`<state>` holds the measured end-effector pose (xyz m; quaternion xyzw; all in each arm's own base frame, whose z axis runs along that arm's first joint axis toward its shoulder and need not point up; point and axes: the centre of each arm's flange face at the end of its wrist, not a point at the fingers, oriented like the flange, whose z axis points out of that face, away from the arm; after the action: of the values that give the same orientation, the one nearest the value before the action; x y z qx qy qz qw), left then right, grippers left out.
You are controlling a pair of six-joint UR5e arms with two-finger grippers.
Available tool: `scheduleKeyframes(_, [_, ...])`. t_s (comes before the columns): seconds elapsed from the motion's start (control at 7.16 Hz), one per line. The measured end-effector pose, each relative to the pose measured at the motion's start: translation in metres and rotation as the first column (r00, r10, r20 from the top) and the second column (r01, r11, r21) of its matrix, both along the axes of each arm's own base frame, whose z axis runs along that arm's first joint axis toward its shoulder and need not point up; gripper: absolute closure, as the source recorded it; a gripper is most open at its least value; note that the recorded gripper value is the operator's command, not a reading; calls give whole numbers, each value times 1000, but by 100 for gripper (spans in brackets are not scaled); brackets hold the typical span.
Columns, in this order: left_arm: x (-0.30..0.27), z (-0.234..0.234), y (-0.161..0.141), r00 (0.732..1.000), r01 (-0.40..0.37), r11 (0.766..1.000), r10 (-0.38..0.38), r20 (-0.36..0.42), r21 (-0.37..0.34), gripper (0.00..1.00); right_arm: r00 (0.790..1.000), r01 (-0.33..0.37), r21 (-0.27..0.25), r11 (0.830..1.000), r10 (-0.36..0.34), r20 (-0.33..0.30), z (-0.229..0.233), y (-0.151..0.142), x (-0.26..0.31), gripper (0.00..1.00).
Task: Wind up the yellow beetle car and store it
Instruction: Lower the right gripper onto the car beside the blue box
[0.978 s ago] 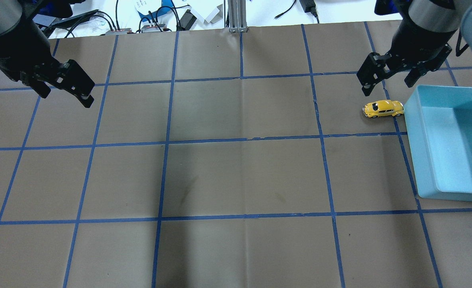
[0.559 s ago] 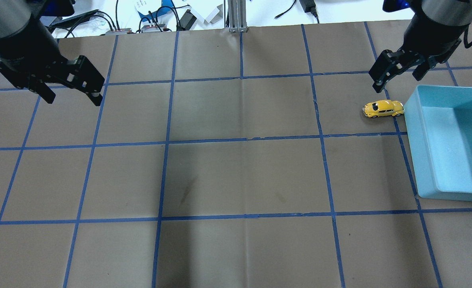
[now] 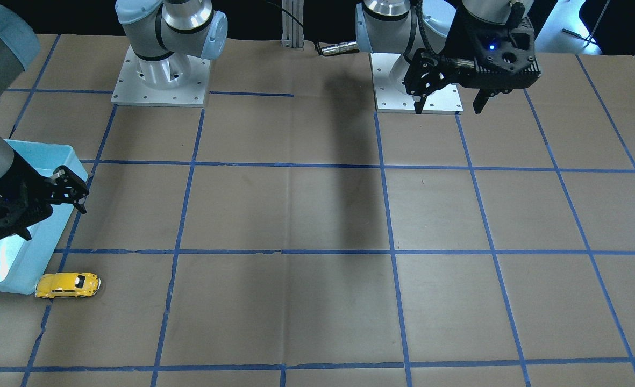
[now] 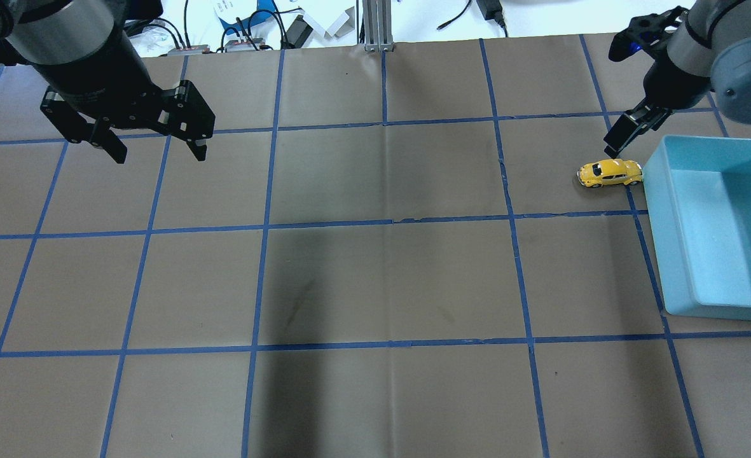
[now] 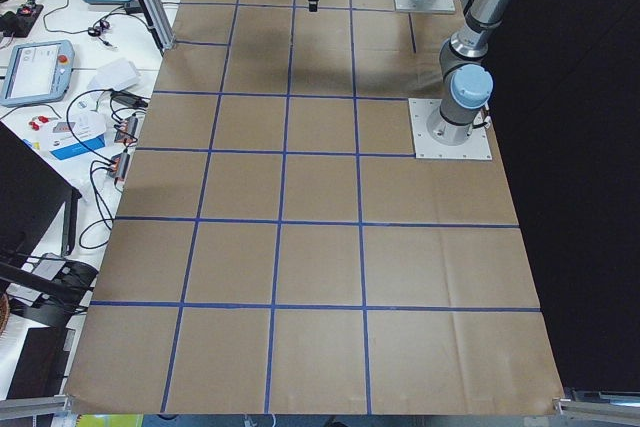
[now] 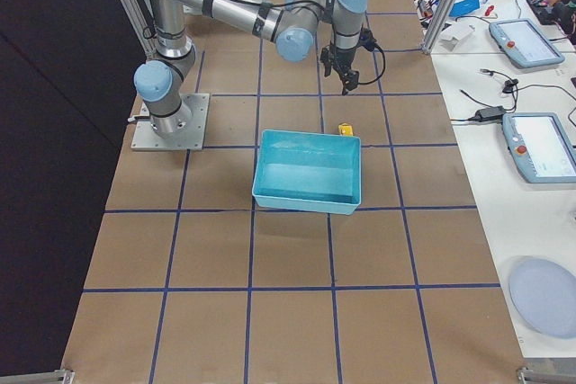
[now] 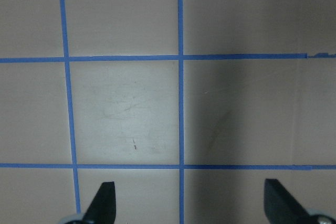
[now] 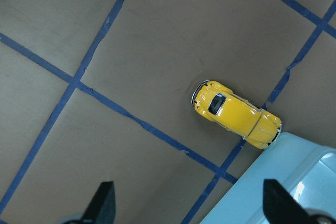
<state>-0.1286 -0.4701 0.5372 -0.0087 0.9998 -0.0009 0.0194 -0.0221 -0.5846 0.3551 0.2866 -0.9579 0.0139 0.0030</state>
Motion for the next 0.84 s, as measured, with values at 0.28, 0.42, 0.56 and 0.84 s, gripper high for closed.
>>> scheduleKeyframes(0.28, [10, 2, -2, 1000, -9, 1000, 9, -2, 1, 0, 985, -169, -47, 985, 167, -41, -31, -19, -12, 0])
scheduleKeyframes(0.42, [10, 1, -1, 1000, -8, 1000, 8, -3, 5, 0, 954, -296, -38, 954, 294, -62, -47, -24, -21, 0])
scheduleKeyframes(0.56, [10, -1, -2, 1000, -7, 1000, 7, -2, 11, 0, 902, -427, -22, 904, 425, -72, -57, -28, -28, 0])
scheduleKeyframes(0.84, [13, -1, -3, 1000, -10, 1000, 10, -2, 16, 0, 747, -661, 12, 750, 659, -91, -77, -43, -38, 3])
